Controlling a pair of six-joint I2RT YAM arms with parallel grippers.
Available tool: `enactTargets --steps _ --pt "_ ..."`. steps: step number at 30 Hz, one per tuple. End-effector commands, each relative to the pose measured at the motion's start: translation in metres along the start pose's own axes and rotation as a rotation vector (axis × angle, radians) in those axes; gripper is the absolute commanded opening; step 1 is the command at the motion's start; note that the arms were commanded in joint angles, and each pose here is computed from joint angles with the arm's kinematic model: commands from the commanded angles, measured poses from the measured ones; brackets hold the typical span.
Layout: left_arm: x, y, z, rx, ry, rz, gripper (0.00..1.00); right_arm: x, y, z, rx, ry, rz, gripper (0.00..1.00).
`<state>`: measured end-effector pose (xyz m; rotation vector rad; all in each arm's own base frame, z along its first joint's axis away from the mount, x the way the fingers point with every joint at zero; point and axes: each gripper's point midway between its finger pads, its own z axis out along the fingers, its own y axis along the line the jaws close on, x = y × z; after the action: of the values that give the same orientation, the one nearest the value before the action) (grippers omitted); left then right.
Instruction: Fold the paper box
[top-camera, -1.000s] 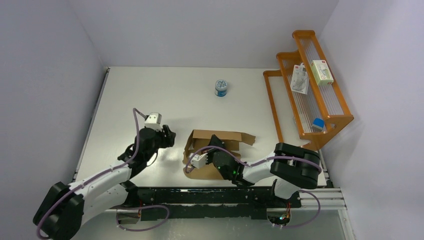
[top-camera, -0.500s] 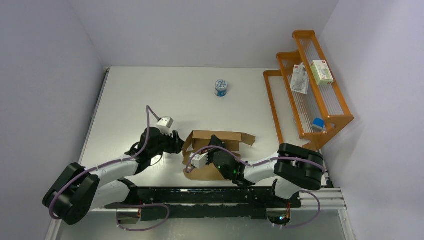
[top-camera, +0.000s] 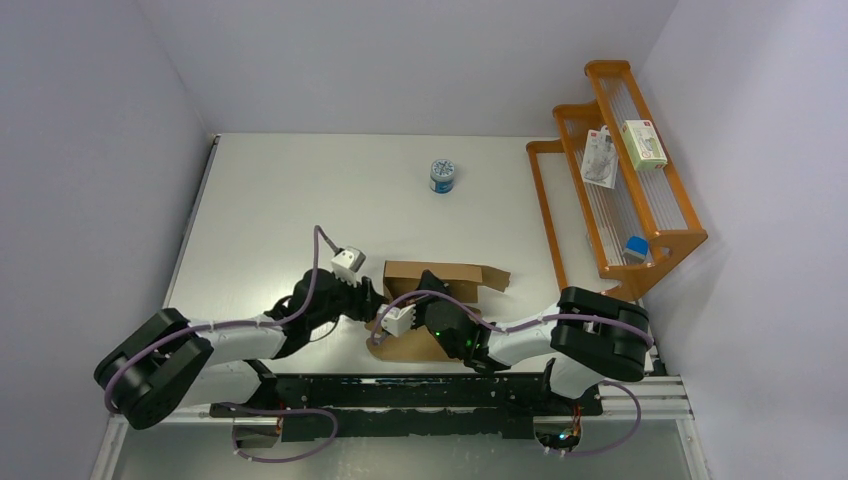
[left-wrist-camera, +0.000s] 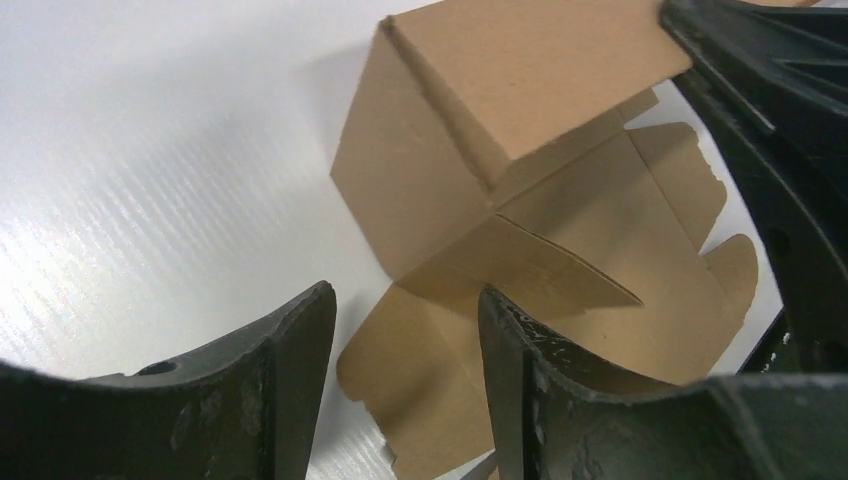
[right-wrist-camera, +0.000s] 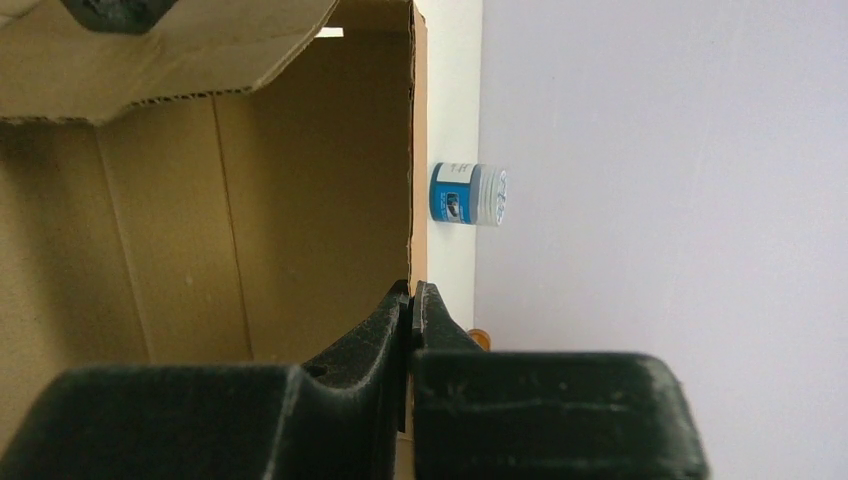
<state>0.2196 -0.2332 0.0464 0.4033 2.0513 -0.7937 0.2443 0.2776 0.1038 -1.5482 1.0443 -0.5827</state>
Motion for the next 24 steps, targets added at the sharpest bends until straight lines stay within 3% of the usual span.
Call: enactTargets --steps 1,10,24 --pt "-0.023 -0.008 0.002 0.007 -0.134 0.046 0.6 -0.006 0.01 0.001 -0.045 -0.03 0.028 0.0" --pt "-0.038 0.003 0.009 -0.057 -0.287 0.05 0.59 -0.009 0.016 0.0 -0.088 -0.041 0.048 0.0" --pt "-0.052 -0.002 0.018 -0.018 -0.444 0.046 0.61 -0.015 0.023 0.001 -0.131 -0.064 0.059 0.0"
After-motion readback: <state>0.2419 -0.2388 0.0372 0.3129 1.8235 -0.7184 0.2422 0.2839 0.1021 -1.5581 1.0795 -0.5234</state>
